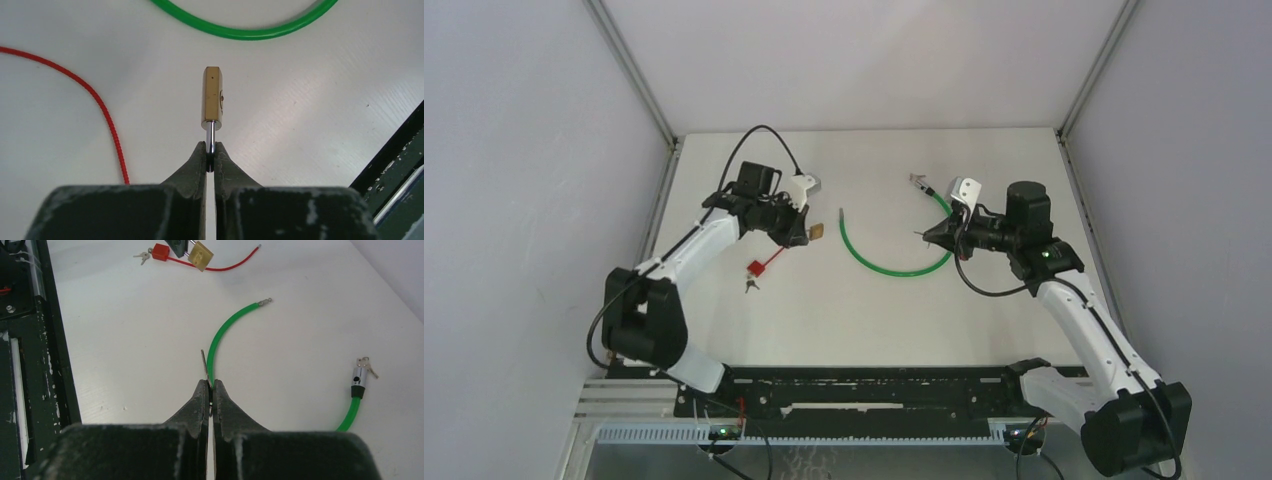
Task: Lock with the key
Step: Place the lock at the center of the board.
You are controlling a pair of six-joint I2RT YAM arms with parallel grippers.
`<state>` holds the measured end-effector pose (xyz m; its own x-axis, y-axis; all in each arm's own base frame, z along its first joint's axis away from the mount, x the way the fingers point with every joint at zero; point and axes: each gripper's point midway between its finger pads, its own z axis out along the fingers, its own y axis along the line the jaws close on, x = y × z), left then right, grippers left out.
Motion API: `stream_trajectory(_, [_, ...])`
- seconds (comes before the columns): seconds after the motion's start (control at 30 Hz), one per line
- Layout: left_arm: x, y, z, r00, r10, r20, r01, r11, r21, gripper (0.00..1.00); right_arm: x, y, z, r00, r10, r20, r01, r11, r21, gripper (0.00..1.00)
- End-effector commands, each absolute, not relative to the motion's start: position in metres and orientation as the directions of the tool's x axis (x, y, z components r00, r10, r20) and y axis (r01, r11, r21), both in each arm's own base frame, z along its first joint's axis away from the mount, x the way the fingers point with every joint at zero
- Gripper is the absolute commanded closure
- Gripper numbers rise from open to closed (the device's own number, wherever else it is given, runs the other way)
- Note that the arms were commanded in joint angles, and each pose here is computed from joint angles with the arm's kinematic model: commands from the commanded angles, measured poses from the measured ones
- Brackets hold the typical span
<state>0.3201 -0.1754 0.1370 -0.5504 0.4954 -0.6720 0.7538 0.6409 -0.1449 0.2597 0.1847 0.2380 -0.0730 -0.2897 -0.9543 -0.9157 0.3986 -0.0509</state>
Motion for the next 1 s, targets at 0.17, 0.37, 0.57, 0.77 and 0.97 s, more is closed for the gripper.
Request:
stream_trajectory(0.17, [0.352,-0.184,0.113,-0.696,0.354,-0.625,0.665,0.647,-0.373,0.91,0.267,0.19,0.253,-0.039,-0.272,-0.962,-0.914,0.398,-0.076,1.0])
stream_trajectory(0.37, [0.358,-0.188,0.097,-0.733,0.345,-0.586,0.639,0.646,-0.418,0.87,0.266,0.192,0.251,-0.047,-0.27,-0.962,-0.92,0.387,-0.063,1.0])
stream_trajectory(0.57, [0.362,-0.193,0.086,-0.763,0.338,-0.55,0.616,0.636,-0.464,0.85,0.263,0.205,0.241,-0.053,-0.291,-0.955,-0.933,0.355,-0.057,1.0])
stream_trajectory(0.77, [0.363,-0.188,0.073,-0.776,0.344,-0.528,0.602,0.654,-0.458,0.85,0.258,0.218,0.229,-0.062,-0.315,-0.947,-0.948,0.316,-0.043,1.0])
stream_trajectory(0.97, [0.371,-0.179,0.072,-0.767,0.343,-0.542,0.6,0.683,-0.417,0.75,0.254,0.238,0.217,-0.091,-0.33,-0.94,-0.957,0.289,-0.008,1.0])
